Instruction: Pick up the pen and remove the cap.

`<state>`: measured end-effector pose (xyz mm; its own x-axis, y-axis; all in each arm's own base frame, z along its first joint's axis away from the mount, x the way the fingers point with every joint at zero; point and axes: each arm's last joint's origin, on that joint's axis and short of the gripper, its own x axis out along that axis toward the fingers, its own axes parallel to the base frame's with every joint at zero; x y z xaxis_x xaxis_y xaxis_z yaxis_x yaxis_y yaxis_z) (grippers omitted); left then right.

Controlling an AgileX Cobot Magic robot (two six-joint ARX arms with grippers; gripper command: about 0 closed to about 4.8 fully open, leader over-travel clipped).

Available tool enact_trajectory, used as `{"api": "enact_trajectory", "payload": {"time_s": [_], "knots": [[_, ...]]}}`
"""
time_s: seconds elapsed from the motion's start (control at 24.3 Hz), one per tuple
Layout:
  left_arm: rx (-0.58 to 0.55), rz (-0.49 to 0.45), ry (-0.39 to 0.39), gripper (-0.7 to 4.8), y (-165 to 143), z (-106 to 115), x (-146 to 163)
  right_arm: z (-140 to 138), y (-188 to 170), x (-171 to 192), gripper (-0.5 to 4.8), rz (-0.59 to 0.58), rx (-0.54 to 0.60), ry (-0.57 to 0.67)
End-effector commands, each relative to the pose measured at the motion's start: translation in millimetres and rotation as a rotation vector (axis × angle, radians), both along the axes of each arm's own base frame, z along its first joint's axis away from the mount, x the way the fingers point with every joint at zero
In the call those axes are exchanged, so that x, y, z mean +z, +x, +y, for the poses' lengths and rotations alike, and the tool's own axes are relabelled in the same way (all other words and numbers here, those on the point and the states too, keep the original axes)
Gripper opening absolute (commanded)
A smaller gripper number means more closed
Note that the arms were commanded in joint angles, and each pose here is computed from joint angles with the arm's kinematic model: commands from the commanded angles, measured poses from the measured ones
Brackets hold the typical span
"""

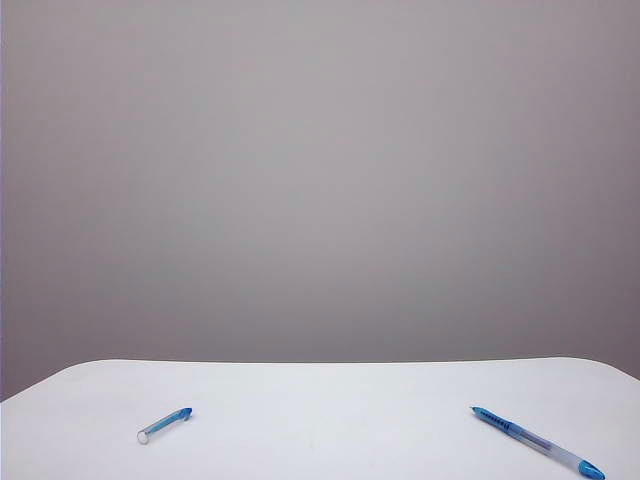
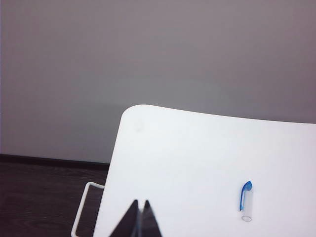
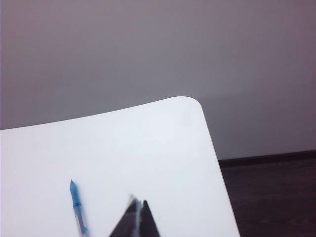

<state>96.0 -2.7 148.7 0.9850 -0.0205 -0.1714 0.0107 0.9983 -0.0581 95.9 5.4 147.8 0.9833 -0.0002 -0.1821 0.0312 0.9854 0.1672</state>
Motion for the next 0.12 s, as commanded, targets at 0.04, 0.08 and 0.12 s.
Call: {"api": "enact_trajectory", "payload": {"time_s": [0.04,0.08,0.12], "knots": [[-0.006,0.011,0.0,-0.02,-0.1,-0.1,-1.2,-0.2,0.4,-1.5,0.0,-0.001,-0.005,-0.004],[-0.006,0.011,0.0,-0.02,-0.1,-0.1,-1.2,-0.2,0.4,-1.5,0.0,-0.001,-0.005,-0.004],[-0.006,0.011,0.0,-0.01,-0.1,-0.1,-1.2,-0.1,0.4,-1.5,0.0,-0.001,-0.005,-0.004]]}}
